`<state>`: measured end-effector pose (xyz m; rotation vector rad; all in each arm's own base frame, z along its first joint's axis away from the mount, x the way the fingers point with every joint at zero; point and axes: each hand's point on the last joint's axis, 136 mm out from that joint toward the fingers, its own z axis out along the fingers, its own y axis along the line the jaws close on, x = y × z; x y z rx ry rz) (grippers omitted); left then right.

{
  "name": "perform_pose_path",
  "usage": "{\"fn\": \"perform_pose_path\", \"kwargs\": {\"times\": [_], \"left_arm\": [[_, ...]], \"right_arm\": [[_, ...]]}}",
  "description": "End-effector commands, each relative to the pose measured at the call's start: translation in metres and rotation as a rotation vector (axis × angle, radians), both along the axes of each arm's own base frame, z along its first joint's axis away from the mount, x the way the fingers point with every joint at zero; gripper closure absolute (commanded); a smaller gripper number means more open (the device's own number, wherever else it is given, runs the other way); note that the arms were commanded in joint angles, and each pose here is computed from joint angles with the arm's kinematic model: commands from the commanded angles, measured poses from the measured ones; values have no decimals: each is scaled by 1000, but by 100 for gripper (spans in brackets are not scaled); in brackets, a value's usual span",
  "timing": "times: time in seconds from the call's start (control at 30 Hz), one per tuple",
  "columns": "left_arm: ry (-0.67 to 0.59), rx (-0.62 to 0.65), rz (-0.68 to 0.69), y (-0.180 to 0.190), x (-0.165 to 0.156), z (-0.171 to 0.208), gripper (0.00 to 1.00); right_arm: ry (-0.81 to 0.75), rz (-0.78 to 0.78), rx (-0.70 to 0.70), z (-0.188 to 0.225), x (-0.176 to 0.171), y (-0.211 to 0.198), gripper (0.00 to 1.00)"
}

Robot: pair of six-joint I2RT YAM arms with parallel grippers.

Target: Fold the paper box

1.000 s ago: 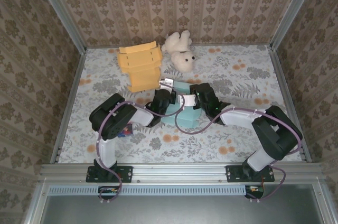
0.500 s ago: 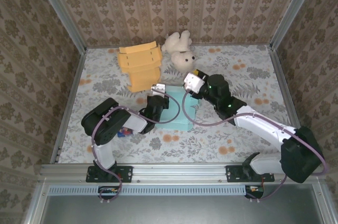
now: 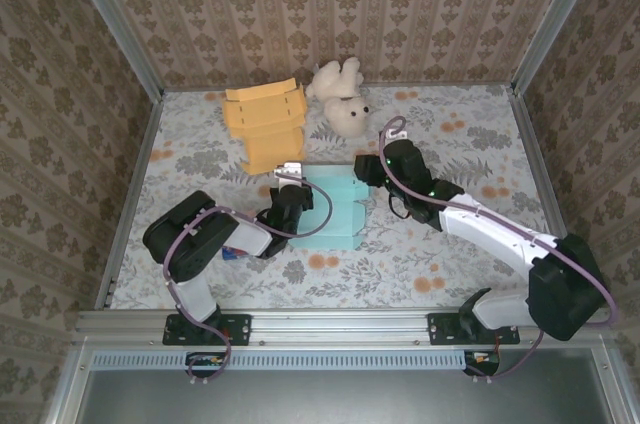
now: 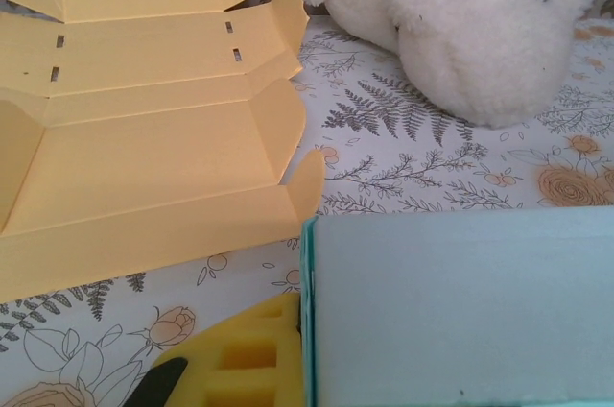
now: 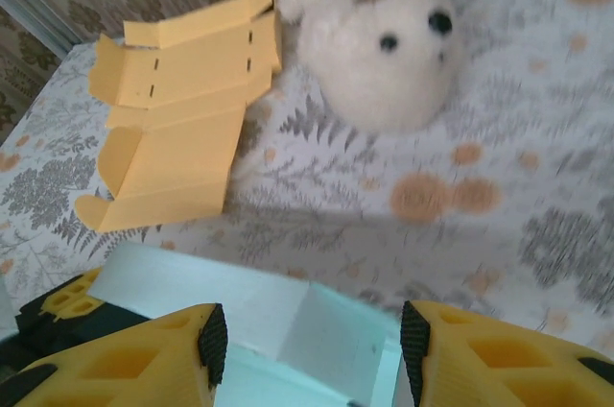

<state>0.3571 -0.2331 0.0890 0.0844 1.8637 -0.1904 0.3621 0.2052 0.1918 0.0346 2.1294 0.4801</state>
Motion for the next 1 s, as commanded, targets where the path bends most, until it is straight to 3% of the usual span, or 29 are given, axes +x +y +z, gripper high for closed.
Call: {"fn": "perform_pose_path", "kwargs": {"times": [0.0, 0.37, 0.63, 0.97], "left_arm": [[24, 1, 48, 7, -4, -7, 100], [2, 53, 83, 3, -5, -5, 100], [0, 71, 77, -6, -5, -6, 100], [5, 85, 91, -4, -4, -7, 100]], "right_arm": [[94, -3, 120, -14, -4, 19, 46], [158, 22, 75, -54, 11, 45, 46], [149, 29, 103, -47, 14, 51, 46], [92, 4, 24, -27, 3, 42, 46]]}}
